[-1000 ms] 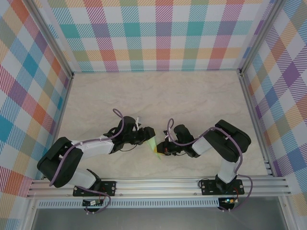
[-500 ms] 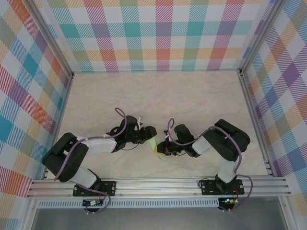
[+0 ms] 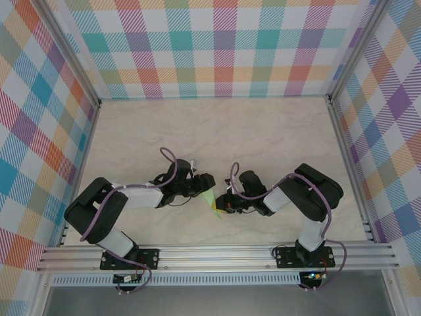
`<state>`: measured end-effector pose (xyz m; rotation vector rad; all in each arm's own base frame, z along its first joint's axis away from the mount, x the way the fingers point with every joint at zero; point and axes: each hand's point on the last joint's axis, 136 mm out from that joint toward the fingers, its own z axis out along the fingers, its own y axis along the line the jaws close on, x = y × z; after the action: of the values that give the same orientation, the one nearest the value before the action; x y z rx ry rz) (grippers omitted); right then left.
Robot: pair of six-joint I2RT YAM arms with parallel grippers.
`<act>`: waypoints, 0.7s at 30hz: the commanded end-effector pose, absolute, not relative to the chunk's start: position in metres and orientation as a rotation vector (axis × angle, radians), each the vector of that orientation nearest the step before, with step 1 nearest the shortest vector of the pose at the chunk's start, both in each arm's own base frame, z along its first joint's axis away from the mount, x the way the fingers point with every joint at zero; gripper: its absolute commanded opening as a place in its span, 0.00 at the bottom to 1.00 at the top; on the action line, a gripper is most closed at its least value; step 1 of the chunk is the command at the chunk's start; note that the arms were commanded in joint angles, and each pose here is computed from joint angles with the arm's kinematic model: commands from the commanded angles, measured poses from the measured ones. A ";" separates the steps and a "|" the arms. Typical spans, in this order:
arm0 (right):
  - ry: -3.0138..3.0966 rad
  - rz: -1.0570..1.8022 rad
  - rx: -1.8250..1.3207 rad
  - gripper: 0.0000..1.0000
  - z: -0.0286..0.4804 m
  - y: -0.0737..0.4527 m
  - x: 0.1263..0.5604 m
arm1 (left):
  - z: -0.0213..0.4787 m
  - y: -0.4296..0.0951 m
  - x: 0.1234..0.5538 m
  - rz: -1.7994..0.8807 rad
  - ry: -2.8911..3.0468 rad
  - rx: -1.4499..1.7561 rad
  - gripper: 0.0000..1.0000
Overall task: Fold a paper plane with a square sheet of paper (pick it up from the middle)
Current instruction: Fold the wing for the fifth time at the center of the table.
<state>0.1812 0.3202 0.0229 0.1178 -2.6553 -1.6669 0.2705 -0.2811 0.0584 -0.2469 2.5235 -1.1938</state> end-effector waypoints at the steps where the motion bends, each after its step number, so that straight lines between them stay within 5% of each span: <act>1: -2.663 -1.660 0.120 0.06 0.025 0.318 0.182 | 0.048 -0.277 0.272 -1.113 2.549 -0.237 0.54; 21: -2.751 -1.403 -0.061 0.07 -0.004 0.298 0.178 | 0.022 -0.267 0.273 -0.975 2.622 -0.233 0.53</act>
<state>0.1831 0.3132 0.0198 0.0497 -2.7126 -1.5721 0.2726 -0.2742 0.0369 -0.2566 2.5808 -1.0739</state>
